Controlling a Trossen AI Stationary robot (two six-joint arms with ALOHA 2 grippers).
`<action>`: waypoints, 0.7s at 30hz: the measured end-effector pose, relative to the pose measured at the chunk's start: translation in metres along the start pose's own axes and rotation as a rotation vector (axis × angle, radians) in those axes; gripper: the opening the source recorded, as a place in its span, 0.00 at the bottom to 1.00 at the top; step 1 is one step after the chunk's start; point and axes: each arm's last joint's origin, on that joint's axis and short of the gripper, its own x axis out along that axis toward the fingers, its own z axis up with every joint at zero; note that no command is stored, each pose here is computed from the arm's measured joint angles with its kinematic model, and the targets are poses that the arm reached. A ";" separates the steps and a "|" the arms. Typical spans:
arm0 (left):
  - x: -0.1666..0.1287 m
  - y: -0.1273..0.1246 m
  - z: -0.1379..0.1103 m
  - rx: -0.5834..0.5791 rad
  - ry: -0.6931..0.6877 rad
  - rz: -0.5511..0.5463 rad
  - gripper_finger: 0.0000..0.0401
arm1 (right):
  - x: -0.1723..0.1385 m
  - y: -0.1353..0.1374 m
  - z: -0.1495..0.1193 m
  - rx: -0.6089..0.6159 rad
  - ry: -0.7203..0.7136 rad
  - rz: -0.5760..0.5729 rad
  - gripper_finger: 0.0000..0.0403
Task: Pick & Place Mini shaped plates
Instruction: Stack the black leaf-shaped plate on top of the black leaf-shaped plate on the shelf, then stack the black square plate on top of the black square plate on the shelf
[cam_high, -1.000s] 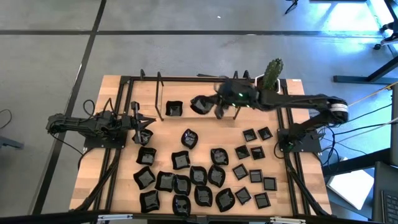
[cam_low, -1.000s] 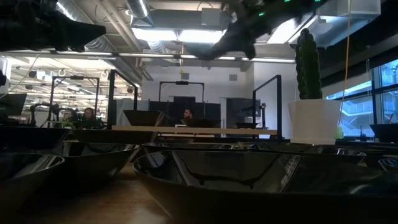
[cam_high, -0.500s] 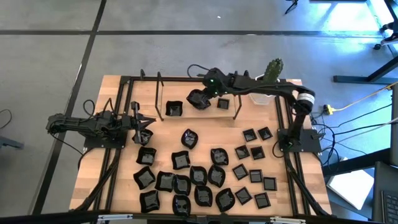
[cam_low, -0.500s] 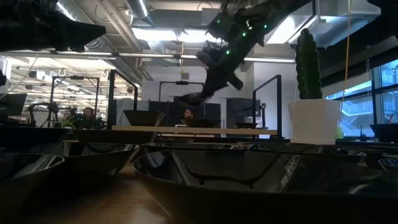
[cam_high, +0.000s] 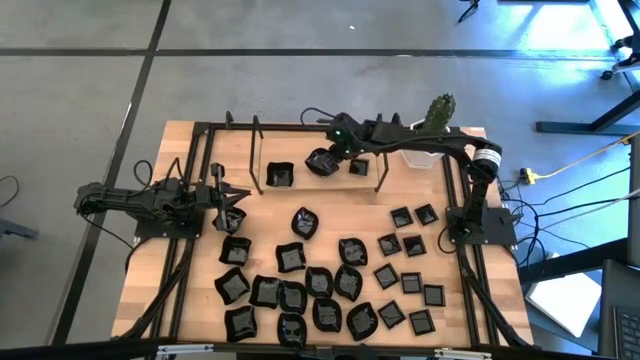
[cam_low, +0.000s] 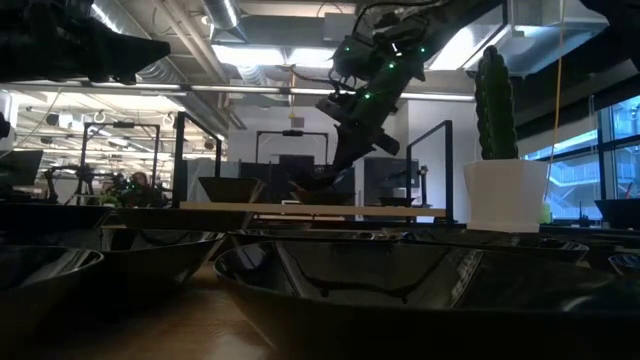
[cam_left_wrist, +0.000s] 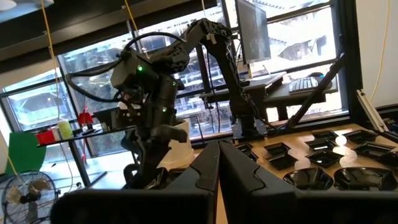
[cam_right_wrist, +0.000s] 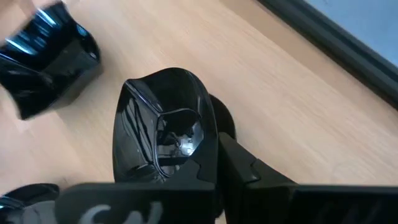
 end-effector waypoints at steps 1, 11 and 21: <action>0.000 0.000 0.000 0.000 0.000 0.000 0.01 | 0.000 0.000 0.000 -0.001 0.002 -0.012 0.01; 0.000 0.000 0.000 0.007 0.000 0.000 0.01 | 0.000 -0.002 -0.004 -0.027 0.037 -0.034 0.08; 0.000 0.000 0.000 0.002 0.000 0.000 0.01 | 0.000 -0.002 -0.006 -0.059 0.060 -0.032 0.21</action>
